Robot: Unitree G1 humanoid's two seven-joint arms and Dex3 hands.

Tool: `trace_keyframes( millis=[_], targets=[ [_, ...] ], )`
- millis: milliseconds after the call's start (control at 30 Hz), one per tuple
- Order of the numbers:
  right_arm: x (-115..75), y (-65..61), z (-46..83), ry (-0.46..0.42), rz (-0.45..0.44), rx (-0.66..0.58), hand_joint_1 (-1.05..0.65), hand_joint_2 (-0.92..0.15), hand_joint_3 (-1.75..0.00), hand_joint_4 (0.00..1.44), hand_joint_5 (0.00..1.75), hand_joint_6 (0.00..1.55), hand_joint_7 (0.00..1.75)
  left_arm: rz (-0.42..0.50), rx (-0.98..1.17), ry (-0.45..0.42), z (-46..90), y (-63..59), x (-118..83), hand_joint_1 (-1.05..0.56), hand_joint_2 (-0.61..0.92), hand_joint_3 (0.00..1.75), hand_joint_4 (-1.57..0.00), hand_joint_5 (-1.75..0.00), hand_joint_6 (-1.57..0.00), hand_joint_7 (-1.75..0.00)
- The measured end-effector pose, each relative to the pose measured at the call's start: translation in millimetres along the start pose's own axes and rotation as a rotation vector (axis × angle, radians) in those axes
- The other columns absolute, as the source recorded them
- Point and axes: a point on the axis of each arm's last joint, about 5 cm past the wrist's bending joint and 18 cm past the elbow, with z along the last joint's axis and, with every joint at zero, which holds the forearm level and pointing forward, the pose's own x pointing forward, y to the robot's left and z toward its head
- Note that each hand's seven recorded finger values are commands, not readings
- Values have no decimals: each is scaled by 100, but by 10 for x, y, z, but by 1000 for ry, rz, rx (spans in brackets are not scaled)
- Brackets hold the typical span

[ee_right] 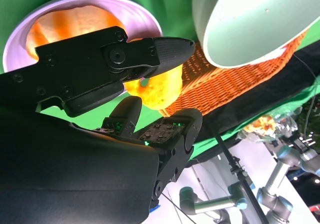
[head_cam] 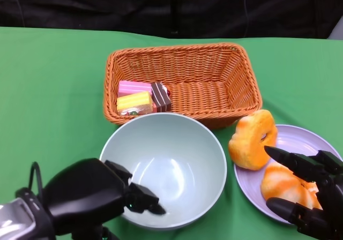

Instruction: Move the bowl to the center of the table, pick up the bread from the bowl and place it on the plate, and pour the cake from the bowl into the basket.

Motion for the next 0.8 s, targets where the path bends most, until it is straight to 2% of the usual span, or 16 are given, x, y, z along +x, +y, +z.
trace_keyframes(
  millis=[167, 300, 367, 400, 433, 533, 700, 767, 800],
  targets=[
    [-2, 11, -7, -24, 1, 29, -54, -92, -29, 28, 86, 52, 3, 15, -25, 8, 14, 33, -41, -72, 92, 8, -39, -50, -50, -1],
    [-4, 28, -22, -74, 7, 88, -55, -92, -31, 26, 87, 51, 3, 147, -119, -18, 7, 15, -84, -68, 92, 5, -40, -53, -52, -2],
    [7, 29, -20, -92, 6, 103, -56, -92, -31, 26, 87, 51, 3, 180, -138, -23, 4, 9, -90, -67, 92, 5, -40, -54, -53, -2],
    [14, 29, -20, -101, 7, 108, -56, -92, -32, 26, 87, 52, 3, 191, -151, -23, 0, 1, -94, -66, 92, 9, -40, -58, -54, -2],
    [21, 29, -24, -112, 8, 121, -56, -92, -32, 26, 87, 52, 3, 219, -192, -24, -2, -15, -97, -64, 92, 12, -36, -69, -56, -3],
    [39, 26, -23, -139, 12, 170, -54, -92, -30, 25, 88, 53, 4, 303, -316, -28, 6, -54, -113, -62, 92, 17, -32, -83, -59, -3],
    [47, 26, -16, -171, 26, 245, -47, -92, -25, 28, 91, 56, 6, 419, -490, -36, 16, -113, -139, -41, 91, 13, -44, -101, -72, -10],
    [54, 38, -11, -192, 32, 267, -43, -92, -26, 36, 95, 68, 12, 491, -578, -54, 28, -150, -114, -30, 91, 13, -53, -112, -83, -21],
    [60, 47, -9, -205, 35, 283, -41, -92, -27, 40, 97, 73, 15, 529, -614, -59, 40, -174, -97, -28, 88, 21, -56, -117, -81, -35]
  ],
)
